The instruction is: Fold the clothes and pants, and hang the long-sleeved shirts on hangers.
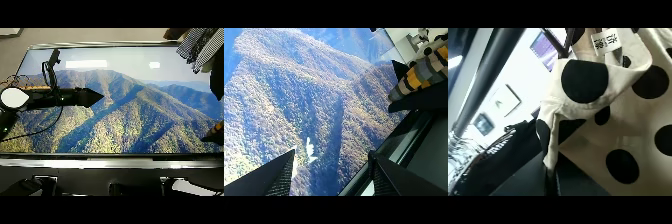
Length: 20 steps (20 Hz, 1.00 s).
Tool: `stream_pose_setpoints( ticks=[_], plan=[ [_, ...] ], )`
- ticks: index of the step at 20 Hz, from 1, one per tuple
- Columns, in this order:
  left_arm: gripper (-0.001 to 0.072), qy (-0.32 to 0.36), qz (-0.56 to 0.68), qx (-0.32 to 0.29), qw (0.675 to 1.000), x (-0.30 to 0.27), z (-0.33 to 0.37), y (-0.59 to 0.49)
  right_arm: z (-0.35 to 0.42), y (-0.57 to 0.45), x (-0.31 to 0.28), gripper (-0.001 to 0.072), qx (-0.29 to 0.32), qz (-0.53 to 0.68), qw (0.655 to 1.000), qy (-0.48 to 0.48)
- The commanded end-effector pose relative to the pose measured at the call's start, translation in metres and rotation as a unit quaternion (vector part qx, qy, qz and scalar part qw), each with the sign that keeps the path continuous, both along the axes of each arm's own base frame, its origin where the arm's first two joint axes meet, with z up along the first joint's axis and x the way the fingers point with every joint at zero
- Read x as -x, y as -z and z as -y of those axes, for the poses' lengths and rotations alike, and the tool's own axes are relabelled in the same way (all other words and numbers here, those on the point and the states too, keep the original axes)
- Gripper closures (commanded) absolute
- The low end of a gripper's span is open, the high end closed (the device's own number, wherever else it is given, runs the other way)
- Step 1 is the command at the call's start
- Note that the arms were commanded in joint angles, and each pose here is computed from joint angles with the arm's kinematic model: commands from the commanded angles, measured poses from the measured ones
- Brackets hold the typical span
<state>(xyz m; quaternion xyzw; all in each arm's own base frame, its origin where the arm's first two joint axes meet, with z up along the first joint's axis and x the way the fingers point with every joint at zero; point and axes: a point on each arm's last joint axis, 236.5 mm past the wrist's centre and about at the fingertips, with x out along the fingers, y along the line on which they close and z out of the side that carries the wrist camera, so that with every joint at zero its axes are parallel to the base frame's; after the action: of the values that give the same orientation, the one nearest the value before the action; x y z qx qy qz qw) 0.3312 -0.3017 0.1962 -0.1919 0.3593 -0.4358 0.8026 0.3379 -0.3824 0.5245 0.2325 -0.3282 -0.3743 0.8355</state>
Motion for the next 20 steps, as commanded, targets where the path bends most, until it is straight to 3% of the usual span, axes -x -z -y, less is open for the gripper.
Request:
stream_pose_setpoints(
  ticks=[1, 5, 13, 20],
  plan=[
    [0.0175, 0.0, 0.0, 0.0, 1.0, 0.0, 0.0, 0.0, -0.013, -0.015, -0.007, 0.07, 0.014, 0.036, 0.998, -0.041],
    [0.0175, 0.0, 0.0, 0.0, 1.0, 0.0, 0.0, 0.0, -0.014, -0.03, 0.006, 0.07, 0.026, 0.047, 0.998, -0.031],
    [0.0175, 0.0, 0.0, 0.0, 1.0, 0.0, 0.0, 0.0, 0.015, -0.017, 0.034, 0.0699, -0.004, 0.04, 0.999, 0.017],
    [0.0175, 0.0, 0.0, 0.0, 1.0, 0.0, 0.0, 0.0, 0.022, -0.007, 0.028, 0.0694, -0.012, 0.034, 0.999, 0.019]
  ],
)
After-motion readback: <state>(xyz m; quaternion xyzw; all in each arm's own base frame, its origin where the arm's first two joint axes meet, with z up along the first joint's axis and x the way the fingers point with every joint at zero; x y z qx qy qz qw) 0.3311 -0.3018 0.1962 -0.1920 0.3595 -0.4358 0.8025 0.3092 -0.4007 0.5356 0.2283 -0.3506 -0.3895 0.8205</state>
